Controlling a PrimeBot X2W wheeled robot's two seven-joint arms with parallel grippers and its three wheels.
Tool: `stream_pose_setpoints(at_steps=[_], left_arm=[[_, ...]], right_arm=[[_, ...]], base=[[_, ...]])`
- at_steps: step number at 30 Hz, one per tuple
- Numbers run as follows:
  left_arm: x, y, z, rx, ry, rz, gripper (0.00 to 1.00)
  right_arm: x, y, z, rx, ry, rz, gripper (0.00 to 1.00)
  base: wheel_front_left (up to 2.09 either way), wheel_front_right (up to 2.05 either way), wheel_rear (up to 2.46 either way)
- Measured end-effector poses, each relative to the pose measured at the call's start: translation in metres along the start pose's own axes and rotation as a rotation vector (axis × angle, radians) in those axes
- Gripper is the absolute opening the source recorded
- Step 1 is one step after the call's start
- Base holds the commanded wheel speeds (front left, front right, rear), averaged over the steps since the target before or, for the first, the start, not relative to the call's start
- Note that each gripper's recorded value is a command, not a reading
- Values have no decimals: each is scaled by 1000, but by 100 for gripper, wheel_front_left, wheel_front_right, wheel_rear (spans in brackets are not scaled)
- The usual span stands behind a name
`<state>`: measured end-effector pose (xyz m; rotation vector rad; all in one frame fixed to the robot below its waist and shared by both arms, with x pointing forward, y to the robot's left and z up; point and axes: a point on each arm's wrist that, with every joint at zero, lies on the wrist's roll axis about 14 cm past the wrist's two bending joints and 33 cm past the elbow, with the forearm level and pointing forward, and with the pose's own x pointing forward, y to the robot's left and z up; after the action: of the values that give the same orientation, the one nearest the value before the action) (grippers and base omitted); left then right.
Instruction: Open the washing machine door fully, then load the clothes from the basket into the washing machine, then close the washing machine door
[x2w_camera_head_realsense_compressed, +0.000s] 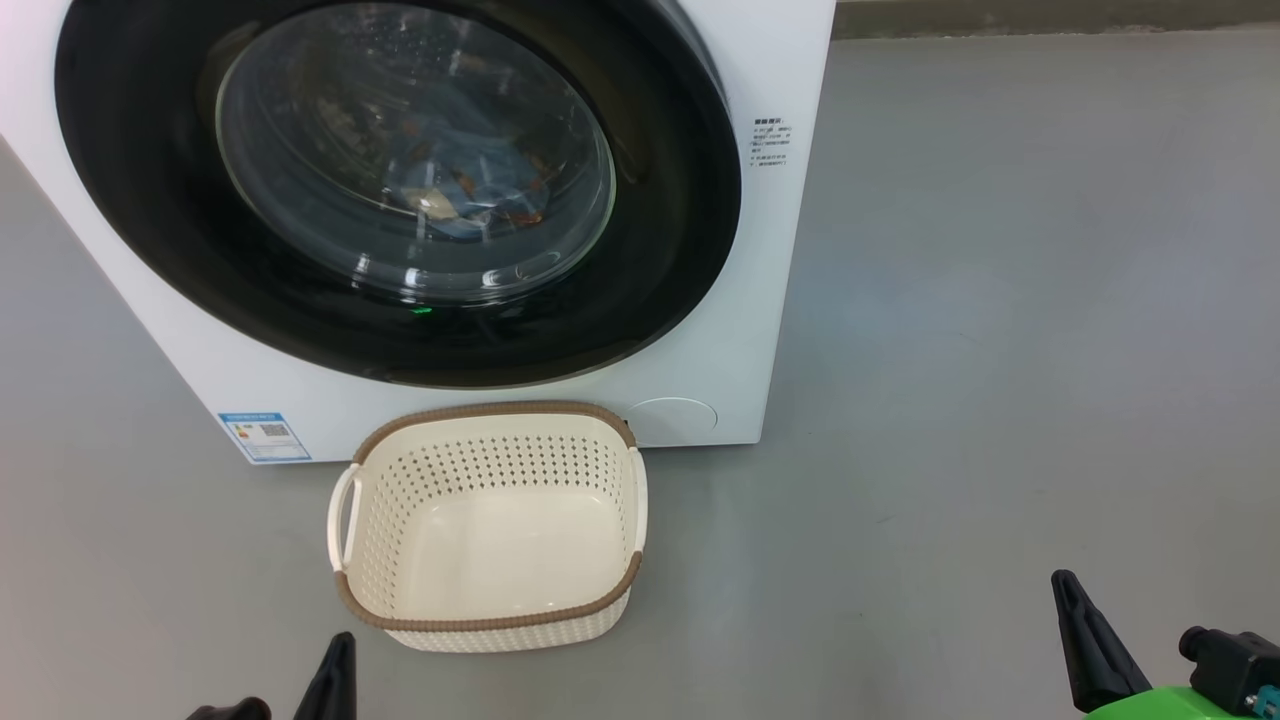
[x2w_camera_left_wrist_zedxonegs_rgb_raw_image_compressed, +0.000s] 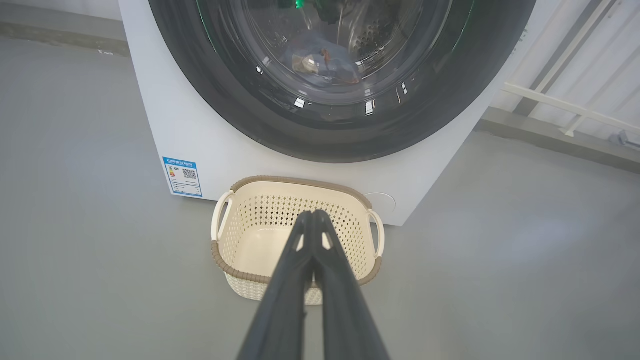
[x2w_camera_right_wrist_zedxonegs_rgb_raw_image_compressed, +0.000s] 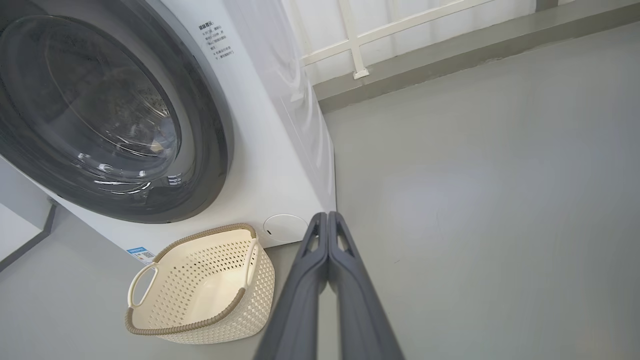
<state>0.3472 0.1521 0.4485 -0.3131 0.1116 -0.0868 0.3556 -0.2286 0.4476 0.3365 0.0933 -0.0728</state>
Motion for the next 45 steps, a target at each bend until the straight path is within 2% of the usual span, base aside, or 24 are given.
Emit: stream_pose_setpoints(at_steps=[45], left_arm=[[2, 20, 4, -451, 9, 104, 0]], right_arm=[[2, -1, 1, 437, 20, -67, 0]], base=[[0, 0, 0]])
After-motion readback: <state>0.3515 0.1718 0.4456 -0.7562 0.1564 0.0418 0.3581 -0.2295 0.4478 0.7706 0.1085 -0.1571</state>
